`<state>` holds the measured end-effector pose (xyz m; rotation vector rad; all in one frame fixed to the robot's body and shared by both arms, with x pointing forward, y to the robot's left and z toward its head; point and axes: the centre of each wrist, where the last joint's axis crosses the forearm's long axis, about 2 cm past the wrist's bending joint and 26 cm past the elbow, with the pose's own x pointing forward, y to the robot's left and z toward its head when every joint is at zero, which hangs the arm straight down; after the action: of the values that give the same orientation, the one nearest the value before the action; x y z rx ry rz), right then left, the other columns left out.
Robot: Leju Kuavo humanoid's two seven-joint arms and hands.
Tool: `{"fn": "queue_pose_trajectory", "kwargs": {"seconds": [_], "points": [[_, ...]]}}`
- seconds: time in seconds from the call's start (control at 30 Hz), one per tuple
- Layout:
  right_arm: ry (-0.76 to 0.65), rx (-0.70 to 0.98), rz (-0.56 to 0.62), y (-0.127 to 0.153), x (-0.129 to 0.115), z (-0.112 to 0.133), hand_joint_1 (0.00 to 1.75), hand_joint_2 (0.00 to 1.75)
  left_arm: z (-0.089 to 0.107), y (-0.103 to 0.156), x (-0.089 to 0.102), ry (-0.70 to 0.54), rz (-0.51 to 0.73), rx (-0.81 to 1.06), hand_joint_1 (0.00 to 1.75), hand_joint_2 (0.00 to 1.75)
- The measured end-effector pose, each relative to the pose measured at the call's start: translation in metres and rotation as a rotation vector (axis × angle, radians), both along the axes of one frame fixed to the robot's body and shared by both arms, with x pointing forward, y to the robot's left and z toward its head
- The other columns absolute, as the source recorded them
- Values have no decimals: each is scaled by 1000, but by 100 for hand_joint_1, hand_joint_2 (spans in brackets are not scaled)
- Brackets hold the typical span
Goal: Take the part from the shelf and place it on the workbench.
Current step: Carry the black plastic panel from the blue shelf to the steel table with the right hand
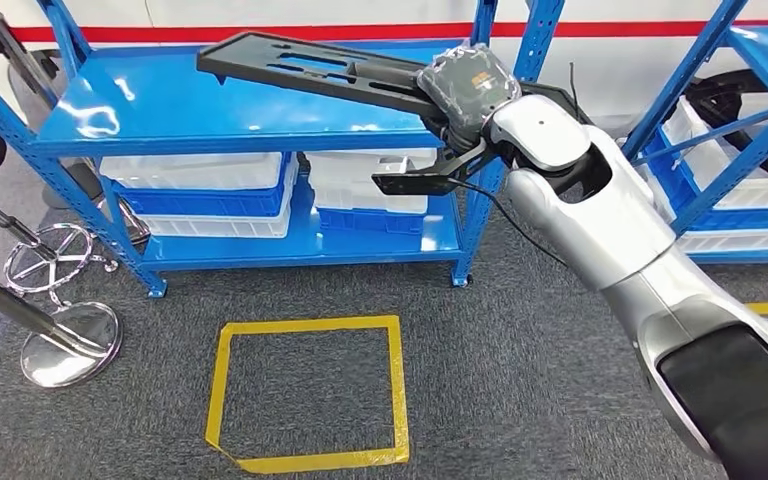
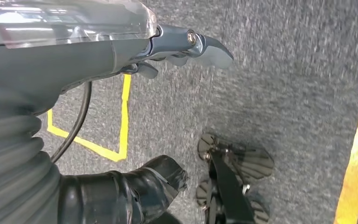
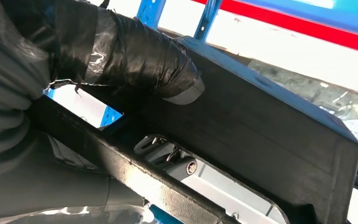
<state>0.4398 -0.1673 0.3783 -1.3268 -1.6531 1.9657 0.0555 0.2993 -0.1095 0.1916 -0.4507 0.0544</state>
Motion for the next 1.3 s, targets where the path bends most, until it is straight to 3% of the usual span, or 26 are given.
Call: {"fn": "queue_pose_trajectory", "kwargs": {"seconds": [1.3], "points": [[-2,-15,-10,-1,0,-8,175,175,0,-6,1,4,4,-11,0,175]]}}
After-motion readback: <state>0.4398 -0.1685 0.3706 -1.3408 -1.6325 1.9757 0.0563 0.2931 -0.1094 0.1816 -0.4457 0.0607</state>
